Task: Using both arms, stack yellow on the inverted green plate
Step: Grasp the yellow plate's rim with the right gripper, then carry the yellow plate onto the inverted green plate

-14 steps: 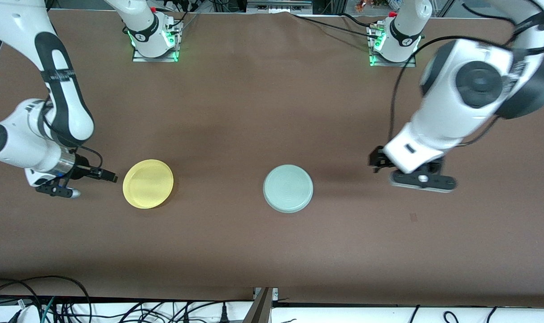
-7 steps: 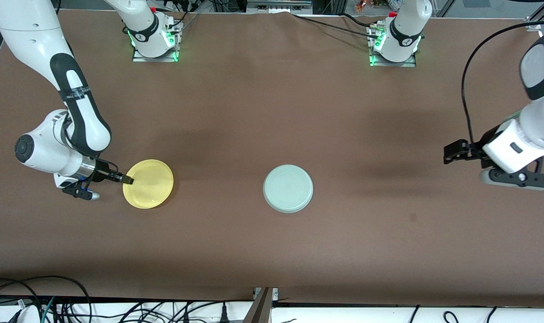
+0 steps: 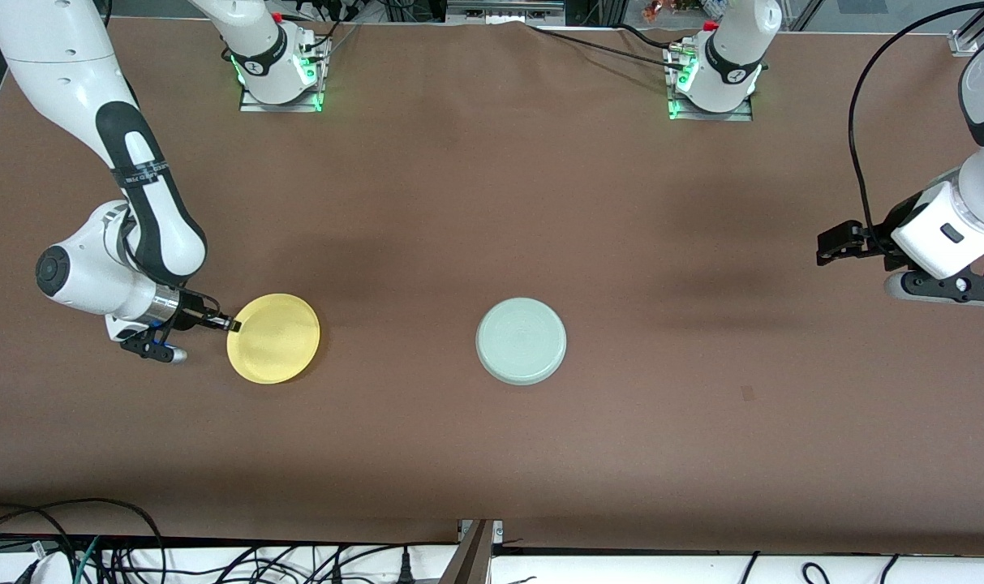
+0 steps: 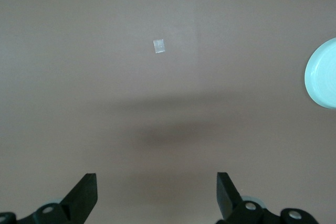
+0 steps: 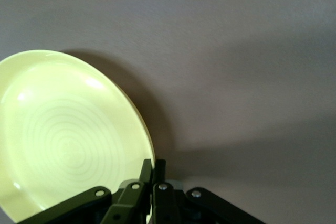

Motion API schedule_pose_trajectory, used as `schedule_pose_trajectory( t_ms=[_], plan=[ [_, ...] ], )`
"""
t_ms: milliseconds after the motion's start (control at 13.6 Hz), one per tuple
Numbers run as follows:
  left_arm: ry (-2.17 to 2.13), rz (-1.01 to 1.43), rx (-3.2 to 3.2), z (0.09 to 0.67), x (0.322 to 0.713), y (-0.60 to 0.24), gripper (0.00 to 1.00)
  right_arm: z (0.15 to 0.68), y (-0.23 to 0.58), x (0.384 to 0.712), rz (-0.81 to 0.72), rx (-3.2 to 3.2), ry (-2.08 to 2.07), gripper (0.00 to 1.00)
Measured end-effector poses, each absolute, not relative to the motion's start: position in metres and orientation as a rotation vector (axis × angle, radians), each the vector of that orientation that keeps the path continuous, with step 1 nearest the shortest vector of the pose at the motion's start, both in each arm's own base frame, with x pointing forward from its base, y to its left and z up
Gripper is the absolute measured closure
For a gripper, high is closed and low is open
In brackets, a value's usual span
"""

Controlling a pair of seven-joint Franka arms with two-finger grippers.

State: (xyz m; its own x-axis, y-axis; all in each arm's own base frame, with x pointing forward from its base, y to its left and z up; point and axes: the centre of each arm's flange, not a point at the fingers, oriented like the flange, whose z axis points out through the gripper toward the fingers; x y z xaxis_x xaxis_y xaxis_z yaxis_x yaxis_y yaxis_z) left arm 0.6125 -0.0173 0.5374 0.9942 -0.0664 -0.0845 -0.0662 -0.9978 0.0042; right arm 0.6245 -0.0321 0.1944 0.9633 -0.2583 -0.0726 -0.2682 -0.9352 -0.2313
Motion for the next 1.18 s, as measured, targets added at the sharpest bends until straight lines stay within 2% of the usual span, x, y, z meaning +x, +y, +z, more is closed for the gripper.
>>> schedule_pose_trajectory(
  t_ms=[295,664,811,959,1180],
  plan=[
    [-0.091,-0.121,3.136,0.536,0.616,-0.014,0.0,0.263,0.044,0.635,0.109,-2.744,0.531,0.98],
    [-0.066,-0.062,3.138,0.552,0.62,-0.014,0.0,0.326,0.229,0.627,0.102,-2.582,0.785,0.98],
    [-0.064,-0.081,3.137,0.548,0.62,-0.013,0.0,0.319,0.309,0.612,0.08,-2.529,0.855,0.98],
    [-0.064,-0.089,3.136,0.545,0.621,-0.013,0.0,0.288,0.372,0.595,0.051,-2.502,0.853,0.98],
    [-0.062,-0.092,3.136,0.543,0.623,-0.012,0.0,0.243,0.414,0.585,0.003,-2.479,0.844,0.98]
  ],
)
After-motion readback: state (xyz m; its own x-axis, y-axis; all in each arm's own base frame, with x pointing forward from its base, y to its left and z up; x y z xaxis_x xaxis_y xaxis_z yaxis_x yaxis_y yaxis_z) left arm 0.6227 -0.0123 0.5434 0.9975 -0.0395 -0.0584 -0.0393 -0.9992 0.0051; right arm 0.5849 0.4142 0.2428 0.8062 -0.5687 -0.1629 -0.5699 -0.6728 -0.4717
